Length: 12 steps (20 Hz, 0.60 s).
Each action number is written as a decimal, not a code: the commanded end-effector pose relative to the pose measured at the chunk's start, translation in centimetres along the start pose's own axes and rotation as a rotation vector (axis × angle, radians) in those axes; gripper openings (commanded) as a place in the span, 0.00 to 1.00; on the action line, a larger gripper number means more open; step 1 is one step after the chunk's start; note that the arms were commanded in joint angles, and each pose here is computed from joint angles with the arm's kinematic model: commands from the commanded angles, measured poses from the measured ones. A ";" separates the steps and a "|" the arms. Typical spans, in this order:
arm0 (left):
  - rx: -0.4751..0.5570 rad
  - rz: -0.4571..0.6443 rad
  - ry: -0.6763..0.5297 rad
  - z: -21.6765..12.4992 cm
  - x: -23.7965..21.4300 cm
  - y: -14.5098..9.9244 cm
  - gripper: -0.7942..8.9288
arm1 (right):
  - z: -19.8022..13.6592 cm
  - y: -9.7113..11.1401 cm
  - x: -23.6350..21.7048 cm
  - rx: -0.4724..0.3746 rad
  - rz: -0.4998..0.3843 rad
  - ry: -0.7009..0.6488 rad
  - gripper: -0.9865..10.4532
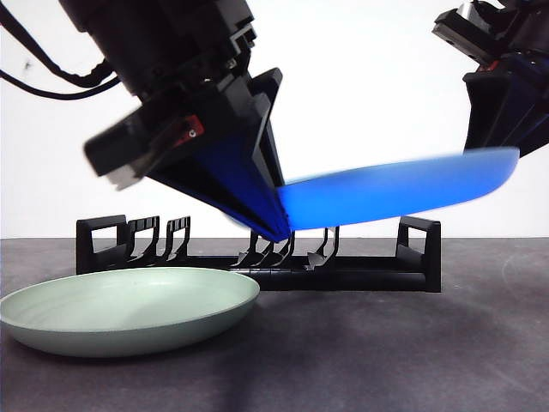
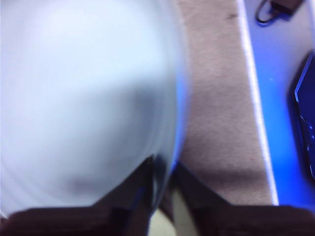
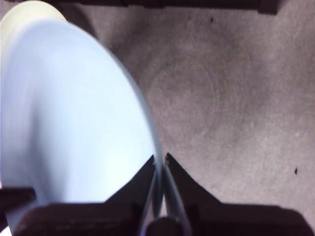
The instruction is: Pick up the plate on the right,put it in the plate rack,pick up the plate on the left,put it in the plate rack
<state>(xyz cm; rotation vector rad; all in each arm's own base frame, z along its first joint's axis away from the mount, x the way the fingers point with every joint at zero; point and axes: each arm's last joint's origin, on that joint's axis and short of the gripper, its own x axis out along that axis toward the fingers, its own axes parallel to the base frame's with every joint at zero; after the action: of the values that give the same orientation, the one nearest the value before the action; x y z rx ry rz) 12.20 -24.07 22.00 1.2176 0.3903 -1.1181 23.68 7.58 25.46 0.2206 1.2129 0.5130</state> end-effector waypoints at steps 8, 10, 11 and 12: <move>-0.027 0.004 -0.003 0.1 0.2 0.0 0.07 | 0.1 0.5 -0.5 -0.065 0.081 -0.026 0.31; -0.044 0.015 -0.014 0.2 0.2 0.1 0.07 | 0.3 0.9 -1.3 -0.093 0.090 -0.091 0.39; -0.071 0.031 -0.024 0.3 0.2 0.3 0.07 | 0.4 1.2 -2.0 -0.106 0.097 -0.141 0.39; -0.102 0.061 -0.028 0.4 0.1 0.5 0.07 | 0.5 1.5 -2.8 -0.119 0.107 -0.202 0.39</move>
<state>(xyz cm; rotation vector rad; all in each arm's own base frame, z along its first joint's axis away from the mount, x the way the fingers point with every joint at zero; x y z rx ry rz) 12.38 -24.42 22.32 1.1505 0.3727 -1.0681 23.02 7.59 28.40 0.2229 0.9840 0.6399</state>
